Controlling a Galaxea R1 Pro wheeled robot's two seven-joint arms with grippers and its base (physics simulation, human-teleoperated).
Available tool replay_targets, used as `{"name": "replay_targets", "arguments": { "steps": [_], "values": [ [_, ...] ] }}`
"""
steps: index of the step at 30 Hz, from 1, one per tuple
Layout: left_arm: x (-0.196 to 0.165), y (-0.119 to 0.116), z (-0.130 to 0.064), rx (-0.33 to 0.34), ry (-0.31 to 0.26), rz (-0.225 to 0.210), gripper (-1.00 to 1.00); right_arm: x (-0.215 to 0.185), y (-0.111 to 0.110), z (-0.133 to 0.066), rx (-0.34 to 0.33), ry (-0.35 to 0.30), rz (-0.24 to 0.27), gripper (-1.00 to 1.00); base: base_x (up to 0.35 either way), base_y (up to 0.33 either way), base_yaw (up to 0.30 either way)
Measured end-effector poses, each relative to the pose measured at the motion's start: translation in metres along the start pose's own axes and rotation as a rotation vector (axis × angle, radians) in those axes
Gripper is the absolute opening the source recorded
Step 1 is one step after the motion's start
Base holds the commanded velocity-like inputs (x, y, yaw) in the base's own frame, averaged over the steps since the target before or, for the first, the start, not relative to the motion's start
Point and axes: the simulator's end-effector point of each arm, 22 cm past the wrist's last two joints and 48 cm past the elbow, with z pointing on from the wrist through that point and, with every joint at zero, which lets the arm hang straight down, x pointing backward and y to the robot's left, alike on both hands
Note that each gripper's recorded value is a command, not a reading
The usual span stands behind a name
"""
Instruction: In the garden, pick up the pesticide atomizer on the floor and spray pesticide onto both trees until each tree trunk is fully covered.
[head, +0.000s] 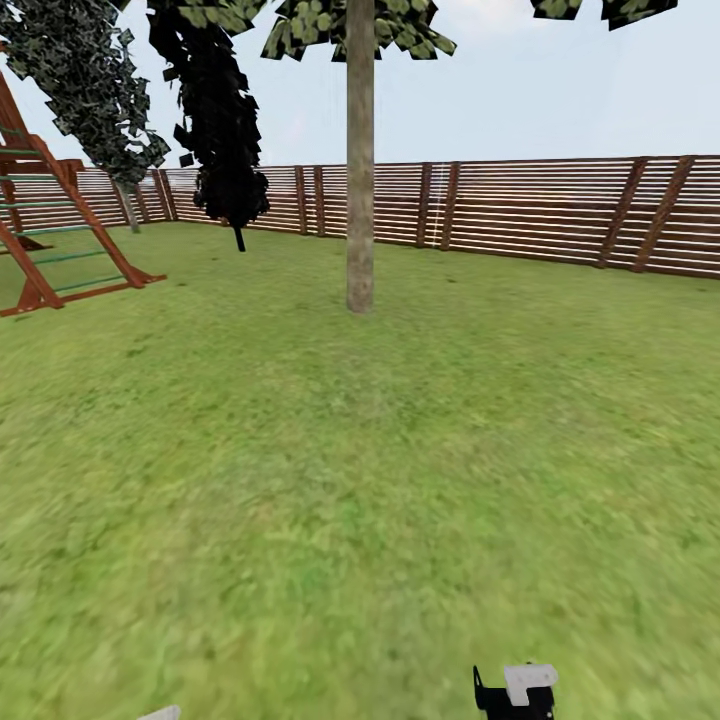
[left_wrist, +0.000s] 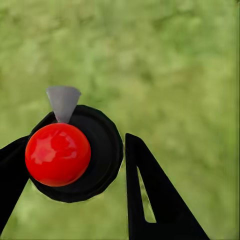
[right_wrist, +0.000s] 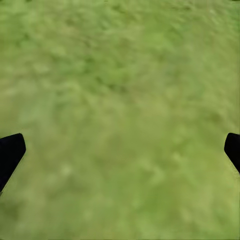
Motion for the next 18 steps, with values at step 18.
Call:
{"name": "replay_targets", "arguments": {
  "steps": [18],
  "values": [
    [0.0003, 0.0004, -0.0001, -0.001, 0.000, -0.001, -1.00, 0.0000, 0.0005, 0.0000, -0.001, 0.000, 0.000, 1.00, 0.339, 0.000, 0.000]
  ]
}}
